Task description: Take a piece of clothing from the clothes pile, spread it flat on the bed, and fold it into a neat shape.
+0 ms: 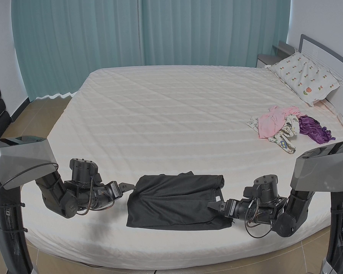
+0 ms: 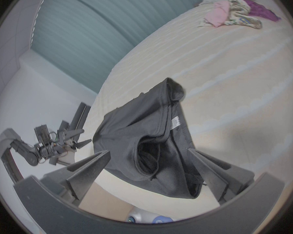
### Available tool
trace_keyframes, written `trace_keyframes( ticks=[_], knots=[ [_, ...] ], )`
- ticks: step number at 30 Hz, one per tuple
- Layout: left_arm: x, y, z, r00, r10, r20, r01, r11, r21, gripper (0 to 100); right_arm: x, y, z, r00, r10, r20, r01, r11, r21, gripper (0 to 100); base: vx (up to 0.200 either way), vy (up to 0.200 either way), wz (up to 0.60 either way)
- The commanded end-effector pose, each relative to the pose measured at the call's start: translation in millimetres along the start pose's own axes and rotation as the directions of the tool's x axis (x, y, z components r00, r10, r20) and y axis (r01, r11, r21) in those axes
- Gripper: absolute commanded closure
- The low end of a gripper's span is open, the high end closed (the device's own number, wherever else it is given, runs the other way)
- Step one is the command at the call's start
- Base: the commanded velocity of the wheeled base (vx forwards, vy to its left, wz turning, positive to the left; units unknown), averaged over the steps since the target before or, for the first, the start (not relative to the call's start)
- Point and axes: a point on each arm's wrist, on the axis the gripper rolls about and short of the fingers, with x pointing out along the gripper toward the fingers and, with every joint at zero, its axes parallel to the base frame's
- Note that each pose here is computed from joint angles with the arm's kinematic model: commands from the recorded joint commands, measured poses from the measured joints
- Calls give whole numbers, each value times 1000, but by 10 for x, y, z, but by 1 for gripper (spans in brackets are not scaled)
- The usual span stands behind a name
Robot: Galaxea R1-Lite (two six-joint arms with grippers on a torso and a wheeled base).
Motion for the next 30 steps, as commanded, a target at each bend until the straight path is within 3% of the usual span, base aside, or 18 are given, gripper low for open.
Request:
trace_keyframes(
  ticks=[1, 8, 9, 30],
  knots=[
    [-164, 98, -38, 999, 3, 32, 0, 997, -83, 0, 160, 77, 53, 997, 40, -59, -43, 997, -59, 0, 0, 0, 0],
    [-165, 115, -54, 999, -3, 45, 7, 996, -90, 0, 393, 175, 65, 993, 28, -114, -39, 995, -93, 0, 0, 0, 0],
    [-168, 120, -54, 999, -4, 45, 8, 996, -91, 0, 394, 189, 47, 992, 25, -126, -38, 994, -100, 100, 0, 0, 0],
    [-161, 189, -92, 999, 16, 32, -13, 995, -96, 0, -53, 104, -30, 975, -67, -212, 43, 992, -116, 100, 0, 0, 0]
  ],
)
